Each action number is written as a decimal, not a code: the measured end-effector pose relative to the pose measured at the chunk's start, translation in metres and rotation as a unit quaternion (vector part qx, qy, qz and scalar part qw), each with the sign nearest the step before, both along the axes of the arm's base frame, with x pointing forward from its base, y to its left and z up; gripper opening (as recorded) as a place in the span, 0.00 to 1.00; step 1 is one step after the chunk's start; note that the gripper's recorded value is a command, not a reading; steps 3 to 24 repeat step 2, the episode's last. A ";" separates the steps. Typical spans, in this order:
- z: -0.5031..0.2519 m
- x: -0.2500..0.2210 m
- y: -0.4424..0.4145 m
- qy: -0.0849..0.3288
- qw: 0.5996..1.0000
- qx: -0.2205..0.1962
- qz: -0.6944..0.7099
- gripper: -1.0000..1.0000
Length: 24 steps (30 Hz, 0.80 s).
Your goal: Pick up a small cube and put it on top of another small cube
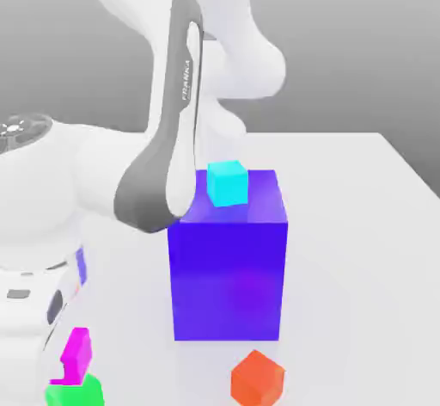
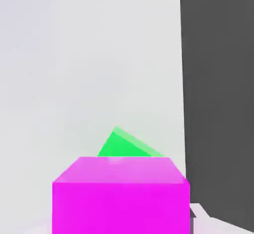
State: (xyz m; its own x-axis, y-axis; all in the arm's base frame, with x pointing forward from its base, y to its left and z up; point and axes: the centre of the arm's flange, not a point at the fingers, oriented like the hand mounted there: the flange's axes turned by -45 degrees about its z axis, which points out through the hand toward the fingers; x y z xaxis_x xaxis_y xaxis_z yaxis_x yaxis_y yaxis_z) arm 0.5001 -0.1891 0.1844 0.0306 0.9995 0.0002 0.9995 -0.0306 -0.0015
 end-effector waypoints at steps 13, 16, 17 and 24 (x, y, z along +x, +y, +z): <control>0.000 0.000 0.000 0.000 1.000 0.000 0.000 1.00; 0.000 0.000 0.000 0.000 1.000 0.000 0.000 1.00; 0.000 0.000 0.000 0.000 1.000 0.000 0.000 1.00; 0.000 0.000 0.000 0.000 1.000 0.000 0.000 1.00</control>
